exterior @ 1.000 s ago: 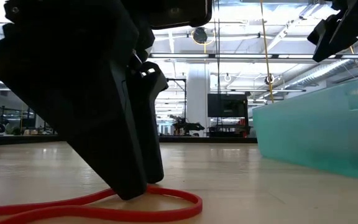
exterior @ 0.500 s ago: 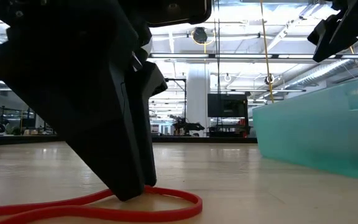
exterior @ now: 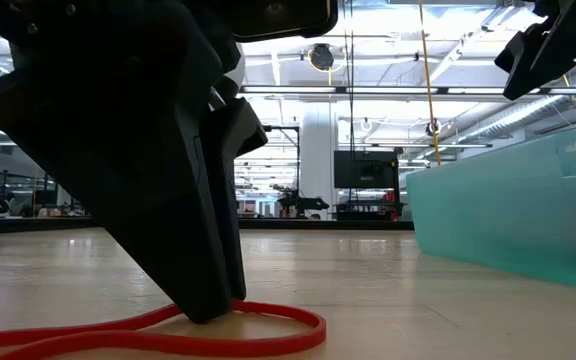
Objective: Pick and place rubber bands into bin
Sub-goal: Put the red rubber band into the green bin
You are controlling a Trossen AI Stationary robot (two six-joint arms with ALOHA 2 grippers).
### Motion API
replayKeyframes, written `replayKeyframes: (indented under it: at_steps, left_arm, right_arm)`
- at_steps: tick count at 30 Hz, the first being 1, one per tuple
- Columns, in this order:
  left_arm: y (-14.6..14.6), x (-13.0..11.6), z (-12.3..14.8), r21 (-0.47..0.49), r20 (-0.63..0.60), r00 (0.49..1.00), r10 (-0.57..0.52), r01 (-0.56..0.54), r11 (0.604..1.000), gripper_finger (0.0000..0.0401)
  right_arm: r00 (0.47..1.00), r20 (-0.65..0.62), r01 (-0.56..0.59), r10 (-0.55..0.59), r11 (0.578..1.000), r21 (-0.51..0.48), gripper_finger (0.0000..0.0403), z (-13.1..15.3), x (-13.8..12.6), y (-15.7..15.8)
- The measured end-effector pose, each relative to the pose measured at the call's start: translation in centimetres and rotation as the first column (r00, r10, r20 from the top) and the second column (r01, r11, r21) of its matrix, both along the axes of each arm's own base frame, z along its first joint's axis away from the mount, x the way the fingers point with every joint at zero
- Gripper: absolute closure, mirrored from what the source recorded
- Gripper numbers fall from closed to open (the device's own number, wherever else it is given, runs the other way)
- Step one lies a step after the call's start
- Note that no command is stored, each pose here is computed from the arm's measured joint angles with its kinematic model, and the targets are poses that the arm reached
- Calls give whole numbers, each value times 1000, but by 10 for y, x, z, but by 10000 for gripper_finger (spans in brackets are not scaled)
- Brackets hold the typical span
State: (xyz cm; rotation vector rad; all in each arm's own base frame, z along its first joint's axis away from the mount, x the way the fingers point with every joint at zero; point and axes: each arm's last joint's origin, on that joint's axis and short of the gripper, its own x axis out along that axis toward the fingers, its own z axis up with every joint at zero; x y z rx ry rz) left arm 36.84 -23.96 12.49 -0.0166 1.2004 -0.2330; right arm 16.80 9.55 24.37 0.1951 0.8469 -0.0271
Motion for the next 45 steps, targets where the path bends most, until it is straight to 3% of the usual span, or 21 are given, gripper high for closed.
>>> replayKeyframes:
  at_steps: [8, 19, 29, 35, 40, 45]
  left_arm:
    - [0, 0, 0, 9, 5, 1000, 7, -7, 1000, 394]
    - [8, 0, 15, -2, 17, 1000, 4, -4, 1000, 398]
    - [46, -3, 97, -10, 180, 983, 22, -21, 1000, 399]
    - [79, -5, 152, 56, 387, 922, 3, -27, 998, 399]
    - [105, -9, 192, 108, 538, 843, -17, -49, 993, 400]
    - [122, -8, 206, 149, 594, 803, -47, -52, 987, 400]
  right_arm:
    - [1000, 0, 0, 0, 1000, 0, 222, 0, 0, 0]
    - [1000, 0, -1, 1, 1000, 1, 222, 0, 0, 0]
    - [999, 31, -12, 11, 1000, 16, 222, 2, 2, 2]
    - [987, 141, -80, 79, 997, 4, 222, 10, 9, 6]
    - [950, 249, -172, 186, 982, -77, 222, 19, 15, 10]
    - [902, 320, -240, 290, 953, -186, 222, 25, 20, 13]
